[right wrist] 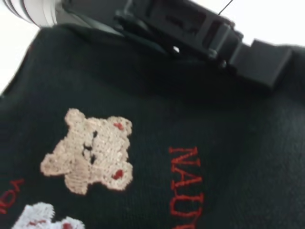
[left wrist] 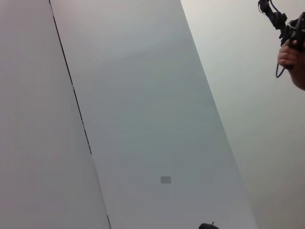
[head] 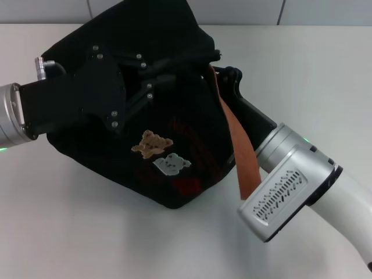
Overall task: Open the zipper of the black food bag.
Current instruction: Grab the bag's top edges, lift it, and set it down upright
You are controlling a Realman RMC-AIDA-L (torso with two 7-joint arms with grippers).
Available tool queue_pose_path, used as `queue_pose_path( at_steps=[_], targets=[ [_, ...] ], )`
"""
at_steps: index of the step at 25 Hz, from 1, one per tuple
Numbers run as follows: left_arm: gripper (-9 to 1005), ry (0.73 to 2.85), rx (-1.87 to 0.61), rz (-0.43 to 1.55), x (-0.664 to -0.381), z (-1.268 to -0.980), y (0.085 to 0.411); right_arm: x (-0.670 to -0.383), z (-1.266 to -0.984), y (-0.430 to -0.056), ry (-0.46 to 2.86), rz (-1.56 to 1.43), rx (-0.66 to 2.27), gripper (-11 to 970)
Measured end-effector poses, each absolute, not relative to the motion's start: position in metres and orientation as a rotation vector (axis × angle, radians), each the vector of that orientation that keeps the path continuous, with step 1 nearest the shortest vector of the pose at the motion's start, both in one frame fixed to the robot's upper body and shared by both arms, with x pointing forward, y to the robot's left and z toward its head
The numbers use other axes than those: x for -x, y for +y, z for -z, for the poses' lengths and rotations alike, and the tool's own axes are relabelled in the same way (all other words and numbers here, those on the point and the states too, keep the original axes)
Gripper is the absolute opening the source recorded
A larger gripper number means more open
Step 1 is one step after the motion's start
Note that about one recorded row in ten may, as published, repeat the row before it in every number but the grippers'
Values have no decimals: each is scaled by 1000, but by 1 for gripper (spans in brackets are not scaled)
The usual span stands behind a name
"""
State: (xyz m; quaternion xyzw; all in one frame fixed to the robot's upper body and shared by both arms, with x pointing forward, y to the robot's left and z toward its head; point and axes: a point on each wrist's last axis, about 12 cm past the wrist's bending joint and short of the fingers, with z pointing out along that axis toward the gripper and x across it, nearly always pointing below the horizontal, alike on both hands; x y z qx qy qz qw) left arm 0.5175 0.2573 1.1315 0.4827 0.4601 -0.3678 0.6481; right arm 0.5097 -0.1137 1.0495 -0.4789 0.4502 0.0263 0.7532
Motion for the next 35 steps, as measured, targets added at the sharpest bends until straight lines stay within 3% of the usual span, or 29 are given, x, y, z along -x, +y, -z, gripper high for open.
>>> queue_pose_path(
  at_steps=[13,20,35],
  targets=[
    [93,1048,-1093,834,-520,-1131,257,-509,-1051,-112,989,-89,1026,149],
    [93,1045,-1095,827,-520,-1131,257,-509,-1051,-113,989,-88,1026,-1],
    [93,1047,-1092,826,-519,-1130,257,-507,-1051,-115,985,-84,1013,7]
  ],
)
